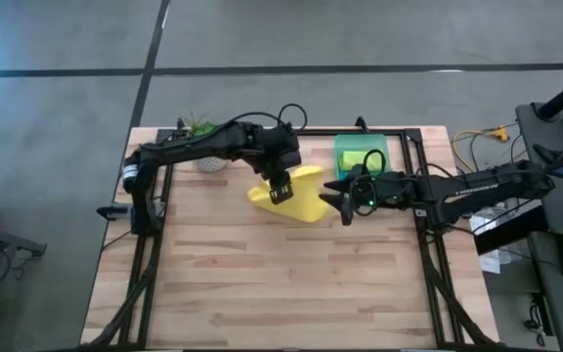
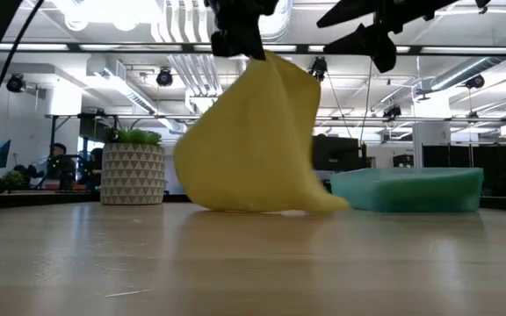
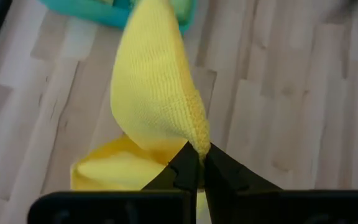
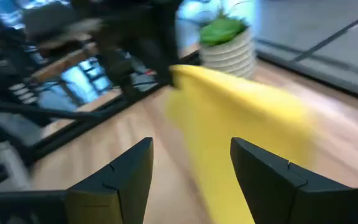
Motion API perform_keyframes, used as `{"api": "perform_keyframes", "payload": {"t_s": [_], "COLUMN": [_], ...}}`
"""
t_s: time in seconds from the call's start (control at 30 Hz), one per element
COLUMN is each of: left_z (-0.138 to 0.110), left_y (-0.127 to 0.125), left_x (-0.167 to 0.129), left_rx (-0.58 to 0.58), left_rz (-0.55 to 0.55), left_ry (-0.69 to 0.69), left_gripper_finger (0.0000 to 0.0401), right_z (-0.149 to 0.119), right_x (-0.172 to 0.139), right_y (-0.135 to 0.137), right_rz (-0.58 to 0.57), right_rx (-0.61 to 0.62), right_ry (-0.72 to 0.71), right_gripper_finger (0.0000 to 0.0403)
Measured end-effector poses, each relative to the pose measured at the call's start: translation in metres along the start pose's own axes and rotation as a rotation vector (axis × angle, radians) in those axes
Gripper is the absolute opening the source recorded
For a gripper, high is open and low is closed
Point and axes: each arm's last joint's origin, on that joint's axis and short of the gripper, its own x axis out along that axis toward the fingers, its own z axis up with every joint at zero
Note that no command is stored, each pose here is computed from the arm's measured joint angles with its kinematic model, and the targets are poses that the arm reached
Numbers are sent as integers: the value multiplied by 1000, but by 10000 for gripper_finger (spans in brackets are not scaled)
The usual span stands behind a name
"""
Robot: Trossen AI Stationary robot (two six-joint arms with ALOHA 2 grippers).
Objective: Fold microfiber towels
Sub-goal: Fold the yellow towel
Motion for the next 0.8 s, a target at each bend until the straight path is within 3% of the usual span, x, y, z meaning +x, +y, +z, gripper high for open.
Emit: {"api": "perform_keyframes", "payload": {"t_s": [0.27, 0.43, 0.63, 0.8], "left_z": [-5, -7, -9, -8], "left_y": [-16, -26, -34, -39], "left_x": [-21, -29, -46, -64], "left_rx": [39, 60, 75, 47], "left_rz": [5, -11, -39, -68], "left_ry": [-49, -69, -123, -204], "left_gripper_finger": [0, 0, 0, 0], "right_z": [-5, -6, -11, -10], "right_x": [0, 2, 11, 25], "right_y": [-8, -8, -8, -2], "right_rz": [-151, -130, -134, -97], "right_rx": [-39, -36, -30, -25], "right_ry": [11, 21, 39, -30], "right_gripper_finger": [210, 218, 257, 282]}}
